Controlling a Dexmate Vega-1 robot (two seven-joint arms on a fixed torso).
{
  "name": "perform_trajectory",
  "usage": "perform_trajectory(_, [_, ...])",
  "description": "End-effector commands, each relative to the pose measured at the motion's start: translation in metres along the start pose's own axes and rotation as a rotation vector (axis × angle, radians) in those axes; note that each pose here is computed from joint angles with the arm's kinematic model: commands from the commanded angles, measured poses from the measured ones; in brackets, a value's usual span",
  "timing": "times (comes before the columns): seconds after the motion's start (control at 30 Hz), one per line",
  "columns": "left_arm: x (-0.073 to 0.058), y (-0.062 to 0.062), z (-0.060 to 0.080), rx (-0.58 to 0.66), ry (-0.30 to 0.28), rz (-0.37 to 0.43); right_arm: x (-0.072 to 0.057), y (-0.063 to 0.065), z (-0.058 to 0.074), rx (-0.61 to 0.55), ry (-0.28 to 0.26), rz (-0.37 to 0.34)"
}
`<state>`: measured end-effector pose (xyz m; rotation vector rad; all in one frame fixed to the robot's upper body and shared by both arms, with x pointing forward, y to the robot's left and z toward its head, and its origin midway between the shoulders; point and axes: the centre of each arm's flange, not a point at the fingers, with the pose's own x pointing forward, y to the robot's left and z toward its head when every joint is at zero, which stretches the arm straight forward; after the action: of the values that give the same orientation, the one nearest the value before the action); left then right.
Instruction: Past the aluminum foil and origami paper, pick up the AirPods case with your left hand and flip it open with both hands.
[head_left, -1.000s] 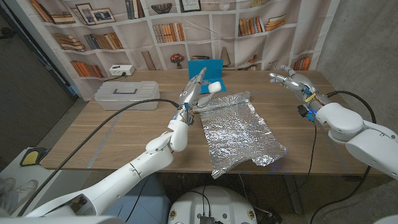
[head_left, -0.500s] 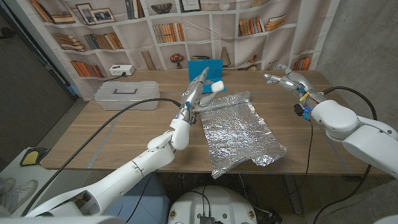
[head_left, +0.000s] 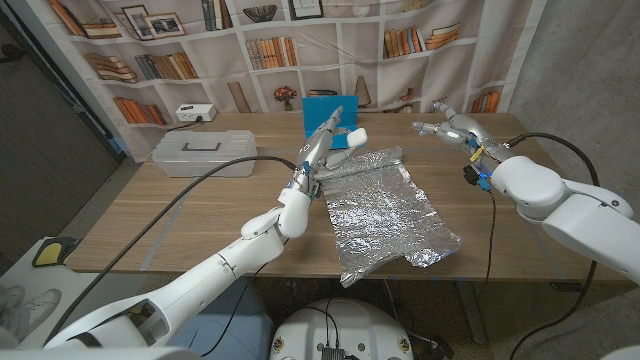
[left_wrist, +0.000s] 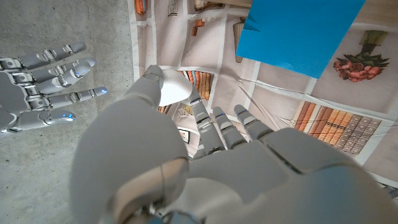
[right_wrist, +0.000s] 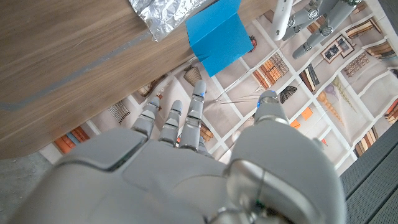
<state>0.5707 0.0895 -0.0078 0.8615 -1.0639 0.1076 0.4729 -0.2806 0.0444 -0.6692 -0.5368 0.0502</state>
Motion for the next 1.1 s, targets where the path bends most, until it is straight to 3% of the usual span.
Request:
perform_trajectory(0.03, [0.006,-0.007,0.003,-0.033,-0.019,-0.008,0.003,0.01,0.011,-0.043,-0.002,0.036])
perform_trajectory(0.33, [0.006,-0.009,0.006,-0.042,-0.023,-0.014,0.003,0.016,0.018,-0.064,0.001,0.027])
perform_trajectory(0.53, [0.005,-0.009,0.009,-0.033,-0.029,-0.013,0.002,0.021,0.024,-0.094,0.039,-0.014])
perform_trajectory(1.1, [0.0,-0.013,0.013,-0.029,-0.043,-0.027,0.0,0.04,0.042,-0.168,0.059,0.015])
